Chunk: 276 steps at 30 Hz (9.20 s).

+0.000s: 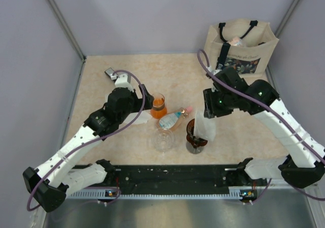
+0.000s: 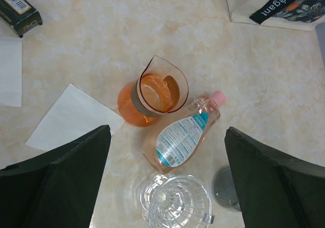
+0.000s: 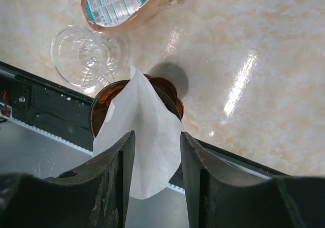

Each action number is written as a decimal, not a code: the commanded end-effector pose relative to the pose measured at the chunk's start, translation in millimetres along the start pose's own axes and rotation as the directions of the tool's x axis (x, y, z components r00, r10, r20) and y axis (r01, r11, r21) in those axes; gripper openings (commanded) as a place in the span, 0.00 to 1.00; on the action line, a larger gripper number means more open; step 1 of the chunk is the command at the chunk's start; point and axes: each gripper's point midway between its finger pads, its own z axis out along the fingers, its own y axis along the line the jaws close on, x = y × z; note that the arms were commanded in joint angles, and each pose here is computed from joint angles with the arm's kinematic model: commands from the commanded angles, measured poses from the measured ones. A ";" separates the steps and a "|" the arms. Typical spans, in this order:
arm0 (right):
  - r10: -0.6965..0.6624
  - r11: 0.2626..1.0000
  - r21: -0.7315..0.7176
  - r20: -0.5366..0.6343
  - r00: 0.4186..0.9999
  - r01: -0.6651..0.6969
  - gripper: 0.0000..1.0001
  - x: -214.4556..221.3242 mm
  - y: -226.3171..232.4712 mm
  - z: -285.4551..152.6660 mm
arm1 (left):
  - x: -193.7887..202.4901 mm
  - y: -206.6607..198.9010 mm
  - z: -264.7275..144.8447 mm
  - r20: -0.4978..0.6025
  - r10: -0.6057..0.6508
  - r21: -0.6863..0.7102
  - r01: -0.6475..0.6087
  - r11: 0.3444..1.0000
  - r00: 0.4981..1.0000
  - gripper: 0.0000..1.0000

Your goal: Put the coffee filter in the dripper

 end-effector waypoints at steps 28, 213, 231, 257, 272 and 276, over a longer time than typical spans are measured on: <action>-0.036 0.992 -0.128 -0.167 0.985 0.015 0.14 46.9 12.7 16.5 | -6.4 2.0 -2.3 0.019 0.001 -0.014 -0.001 1.000 1.000 0.99; -0.173 0.974 -0.088 0.312 0.934 0.210 0.73 -32.6 34.0 -34.2 | -13.8 25.9 -18.5 0.059 0.048 -0.103 -0.041 0.994 0.997 0.99; 0.016 0.996 -0.076 0.653 0.757 0.045 0.99 -95.9 30.3 -32.9 | 15.6 89.5 -32.5 0.011 -0.110 -0.322 0.108 0.941 0.994 0.99; -0.445 0.764 -0.325 0.360 0.820 0.557 0.79 -31.8 168.8 91.6 | 67.6 142.7 -13.8 -0.139 -0.355 -0.404 0.274 0.873 0.925 0.99; -0.636 0.749 -0.202 0.046 0.770 0.631 0.78 62.0 169.1 139.5 | 65.7 141.6 -17.0 -0.131 -0.347 -0.395 0.272 0.877 0.929 0.99; -0.635 0.768 -0.138 -0.036 0.772 0.626 0.77 71.5 153.0 149.0 | 65.3 141.3 -18.5 -0.128 -0.345 -0.391 0.272 0.879 0.930 0.99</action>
